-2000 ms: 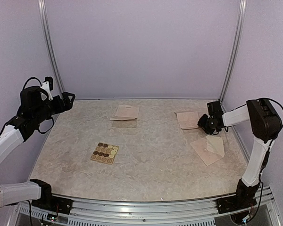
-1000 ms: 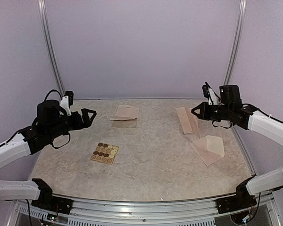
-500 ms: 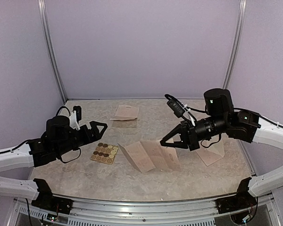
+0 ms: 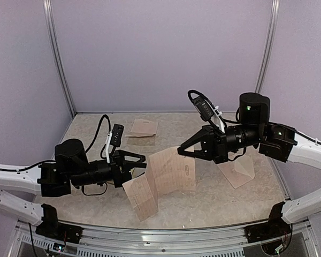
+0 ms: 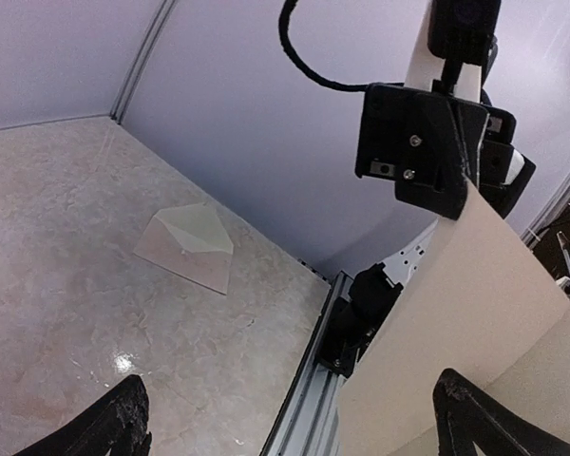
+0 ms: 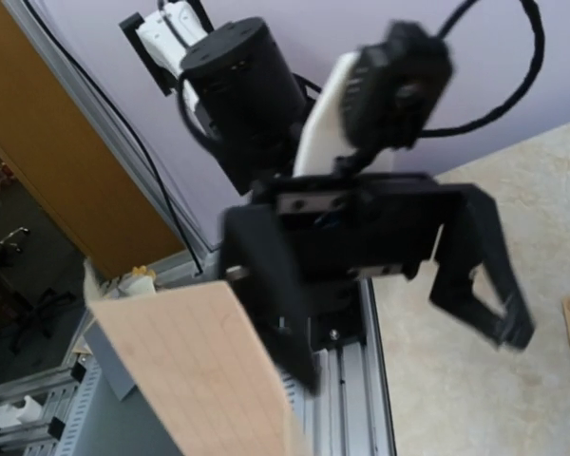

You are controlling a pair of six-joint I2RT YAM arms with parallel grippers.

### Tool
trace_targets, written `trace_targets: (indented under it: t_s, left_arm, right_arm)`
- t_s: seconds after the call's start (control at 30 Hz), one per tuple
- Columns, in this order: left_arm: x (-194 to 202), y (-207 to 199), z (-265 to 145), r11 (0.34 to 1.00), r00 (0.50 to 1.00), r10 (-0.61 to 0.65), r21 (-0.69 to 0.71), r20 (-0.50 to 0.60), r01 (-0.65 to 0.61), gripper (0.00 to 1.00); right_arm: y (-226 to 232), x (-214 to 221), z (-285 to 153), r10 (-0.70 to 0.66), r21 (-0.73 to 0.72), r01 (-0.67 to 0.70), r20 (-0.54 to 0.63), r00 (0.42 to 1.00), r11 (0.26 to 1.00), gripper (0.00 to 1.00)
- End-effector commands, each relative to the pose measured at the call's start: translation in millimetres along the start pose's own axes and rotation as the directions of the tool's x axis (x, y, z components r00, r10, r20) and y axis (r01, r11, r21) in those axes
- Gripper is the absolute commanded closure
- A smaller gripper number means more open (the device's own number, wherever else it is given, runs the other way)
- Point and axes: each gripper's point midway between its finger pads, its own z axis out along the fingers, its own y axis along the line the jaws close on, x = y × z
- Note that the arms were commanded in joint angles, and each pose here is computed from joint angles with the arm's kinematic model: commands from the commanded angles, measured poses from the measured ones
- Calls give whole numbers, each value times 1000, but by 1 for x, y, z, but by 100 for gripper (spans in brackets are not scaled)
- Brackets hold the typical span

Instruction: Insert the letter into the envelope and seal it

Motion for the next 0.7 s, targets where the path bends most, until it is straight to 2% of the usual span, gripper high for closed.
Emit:
trace_targets:
  t_s: [0.0,0.67]
  left_arm:
    - [-14,-39,3,986,997,66,149,46,-73,1]
    - [-12,-80,9,961,993,99,253,59,-111,1]
  right_arm:
    - [10,-8,2,-11,-61,13,30,1000,998,100]
    - [4,-11,5,17,-45,-15,44,999,999,100]
